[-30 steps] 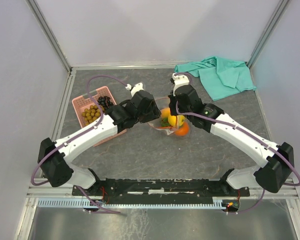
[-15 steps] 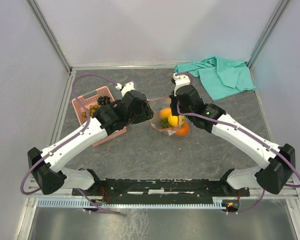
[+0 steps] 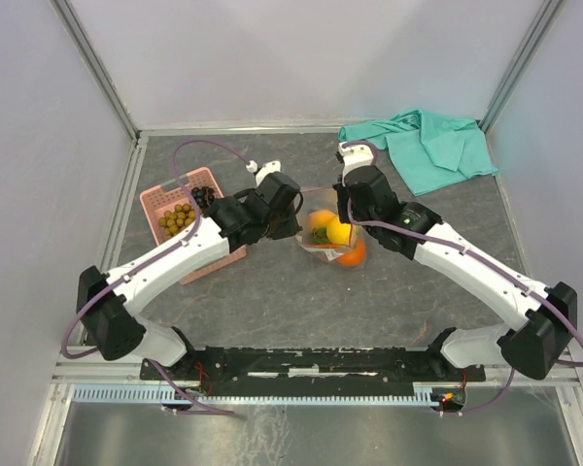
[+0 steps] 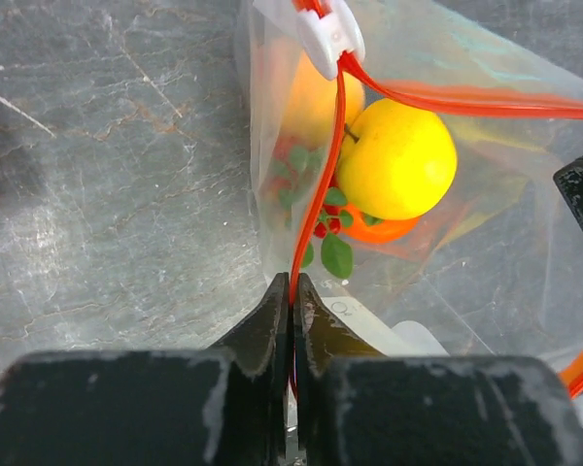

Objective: Place the food in the zip-top bag and seal the zipper
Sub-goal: Pick up the fake fruit from the bin.

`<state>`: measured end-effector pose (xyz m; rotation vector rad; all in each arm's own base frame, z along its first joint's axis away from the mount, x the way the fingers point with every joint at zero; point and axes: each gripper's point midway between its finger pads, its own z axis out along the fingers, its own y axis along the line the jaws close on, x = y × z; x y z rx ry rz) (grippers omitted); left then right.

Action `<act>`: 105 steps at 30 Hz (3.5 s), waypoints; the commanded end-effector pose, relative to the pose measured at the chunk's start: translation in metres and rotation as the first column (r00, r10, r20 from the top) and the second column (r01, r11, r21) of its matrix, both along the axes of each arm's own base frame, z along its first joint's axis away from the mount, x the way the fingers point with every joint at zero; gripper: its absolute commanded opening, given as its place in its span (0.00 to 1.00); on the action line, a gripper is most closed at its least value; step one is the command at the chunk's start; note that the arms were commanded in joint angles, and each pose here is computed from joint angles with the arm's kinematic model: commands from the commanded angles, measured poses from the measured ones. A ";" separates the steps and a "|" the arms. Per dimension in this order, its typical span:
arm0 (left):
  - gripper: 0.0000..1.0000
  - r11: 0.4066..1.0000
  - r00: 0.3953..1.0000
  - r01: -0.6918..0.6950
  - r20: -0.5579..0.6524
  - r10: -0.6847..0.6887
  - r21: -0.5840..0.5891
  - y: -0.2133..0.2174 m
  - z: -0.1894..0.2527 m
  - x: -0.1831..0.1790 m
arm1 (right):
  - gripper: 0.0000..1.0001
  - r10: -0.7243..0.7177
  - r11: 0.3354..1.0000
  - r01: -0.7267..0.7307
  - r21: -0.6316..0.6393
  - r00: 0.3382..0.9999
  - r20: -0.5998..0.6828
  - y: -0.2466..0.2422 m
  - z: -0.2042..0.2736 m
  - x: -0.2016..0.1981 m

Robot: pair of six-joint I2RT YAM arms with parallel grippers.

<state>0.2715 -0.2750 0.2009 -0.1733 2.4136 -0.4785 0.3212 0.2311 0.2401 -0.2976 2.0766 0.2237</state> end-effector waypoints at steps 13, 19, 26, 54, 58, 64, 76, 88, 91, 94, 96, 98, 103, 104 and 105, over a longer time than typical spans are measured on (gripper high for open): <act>0.72 0.997 0.981 -0.019 0.189 0.034 -0.079 0.055 0.075 0.040 | 0.01 -0.097 0.994 0.102 -0.044 0.990 0.104 -0.022 0.029 0.011; 0.75 0.981 0.972 -0.195 0.130 0.196 -0.021 0.134 0.044 0.073 | 0.01 -0.088 0.994 0.094 -0.051 0.991 0.105 -0.017 0.029 0.015; 0.74 0.917 0.925 -0.379 0.070 0.373 0.121 0.216 -0.004 0.126 | 0.02 -0.064 0.994 0.071 -0.077 0.993 0.095 -0.014 0.023 0.016; 0.71 0.848 0.842 -0.373 -0.246 0.479 0.377 0.279 -0.174 0.209 | 0.02 -0.040 0.991 0.049 -0.126 0.997 0.073 -0.003 0.011 0.027; 0.69 0.862 0.841 -0.349 -0.282 0.461 0.366 0.274 -0.187 0.201 | 0.02 -0.042 0.991 0.051 -0.124 0.996 0.075 -0.003 0.011 0.028; 0.45 0.871 0.860 -0.344 -0.256 0.442 0.350 0.273 -0.174 0.196 | 0.02 -0.042 0.991 0.050 -0.125 0.997 0.072 -0.004 0.009 0.027; 0.11 0.912 0.919 -0.373 -0.067 0.389 0.172 0.256 -0.093 0.199 | 0.02 -0.042 0.992 0.050 -0.119 0.997 0.070 -0.007 0.013 0.022; 0.08 0.940 0.940 -0.338 0.055 0.336 0.036 0.239 -0.031 0.174 | 0.01 -0.071 0.991 0.079 -0.109 0.995 0.075 -0.016 0.017 0.017; 0.08 0.947 0.943 -0.322 0.088 0.322 -0.013 0.232 -0.012 0.165 | 0.02 -0.077 0.992 0.084 -0.099 0.994 0.074 -0.016 0.017 0.017; 0.08 0.951 0.944 -0.306 0.113 0.310 -0.050 0.227 0.004 0.155 | 0.01 -0.084 0.992 0.090 -0.089 0.994 0.072 -0.016 0.016 0.016; 0.08 0.953 0.945 -0.290 0.130 0.299 -0.081 0.221 0.015 0.148 | 0.01 -0.087 0.992 0.093 -0.083 0.994 0.070 -0.016 0.016 0.016; 0.07 0.955 0.947 -0.273 0.143 0.288 -0.117 0.213 0.027 0.141 | 0.01 -0.089 0.993 0.095 -0.076 0.994 0.070 -0.016 0.016 0.015; 0.07 0.944 0.948 -0.238 0.157 0.277 -0.228 0.188 0.054 0.119 | 0.01 -0.096 0.994 0.099 -0.037 0.993 0.072 -0.013 0.019 0.016; 0.06 0.938 0.948 -0.233 0.154 0.278 -0.256 0.182 0.059 0.114 | 0.01 -0.099 0.995 0.101 -0.025 0.993 0.071 -0.012 0.019 0.016; 0.05 0.933 0.950 -0.221 0.153 0.272 -0.284 0.172 0.064 0.108 | 0.01 -0.101 0.995 0.103 -0.015 0.992 0.070 -0.010 0.018 0.016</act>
